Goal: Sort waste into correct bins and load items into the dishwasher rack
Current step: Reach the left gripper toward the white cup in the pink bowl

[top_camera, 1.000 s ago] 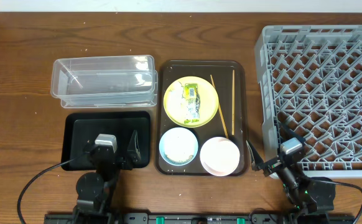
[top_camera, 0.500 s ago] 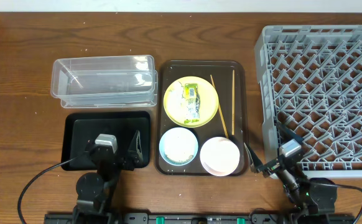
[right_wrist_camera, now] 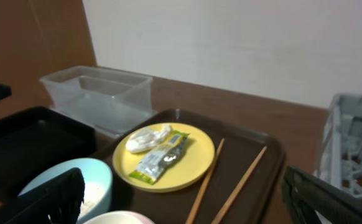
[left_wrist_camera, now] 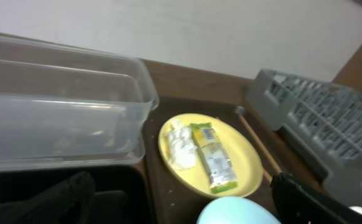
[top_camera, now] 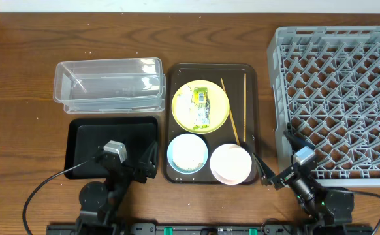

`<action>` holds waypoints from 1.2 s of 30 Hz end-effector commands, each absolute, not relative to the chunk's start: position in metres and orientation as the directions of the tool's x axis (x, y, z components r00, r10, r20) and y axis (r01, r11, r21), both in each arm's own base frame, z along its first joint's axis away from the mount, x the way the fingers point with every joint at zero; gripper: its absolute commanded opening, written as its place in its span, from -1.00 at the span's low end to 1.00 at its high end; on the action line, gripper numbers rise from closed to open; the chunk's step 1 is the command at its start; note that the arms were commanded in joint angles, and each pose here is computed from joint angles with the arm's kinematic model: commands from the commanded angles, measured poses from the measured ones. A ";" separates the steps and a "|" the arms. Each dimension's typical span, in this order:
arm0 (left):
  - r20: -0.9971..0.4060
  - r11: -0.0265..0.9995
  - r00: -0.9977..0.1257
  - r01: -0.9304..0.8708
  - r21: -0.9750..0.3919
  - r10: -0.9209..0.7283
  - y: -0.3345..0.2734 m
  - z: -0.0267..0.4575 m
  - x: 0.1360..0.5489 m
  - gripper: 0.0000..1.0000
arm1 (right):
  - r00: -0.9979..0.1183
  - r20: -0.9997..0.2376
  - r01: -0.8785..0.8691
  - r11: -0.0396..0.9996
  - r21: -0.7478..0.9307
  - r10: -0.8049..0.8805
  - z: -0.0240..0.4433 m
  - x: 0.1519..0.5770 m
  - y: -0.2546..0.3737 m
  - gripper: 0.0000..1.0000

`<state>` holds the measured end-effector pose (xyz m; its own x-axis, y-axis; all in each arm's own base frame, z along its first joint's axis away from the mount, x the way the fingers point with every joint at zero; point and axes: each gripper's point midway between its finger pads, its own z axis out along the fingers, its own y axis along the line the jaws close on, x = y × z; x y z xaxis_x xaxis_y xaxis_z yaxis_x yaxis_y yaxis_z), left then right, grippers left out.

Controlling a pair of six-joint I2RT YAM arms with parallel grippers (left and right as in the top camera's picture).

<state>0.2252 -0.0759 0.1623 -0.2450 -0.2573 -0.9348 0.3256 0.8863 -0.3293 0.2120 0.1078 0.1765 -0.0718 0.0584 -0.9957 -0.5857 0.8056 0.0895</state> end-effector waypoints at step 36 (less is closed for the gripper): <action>-0.330 0.924 -0.941 0.187 -0.332 0.072 -0.165 0.171 0.195 0.54 | -0.733 -0.615 -0.055 0.875 0.481 0.292 0.260 0.263 0.078 0.98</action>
<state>0.1861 -0.1699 0.1962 -0.9335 0.0916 -0.3467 0.2589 0.8412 -0.4748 0.2573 0.0936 0.2519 -0.7622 0.1806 -0.6217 -0.1771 0.8655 0.4685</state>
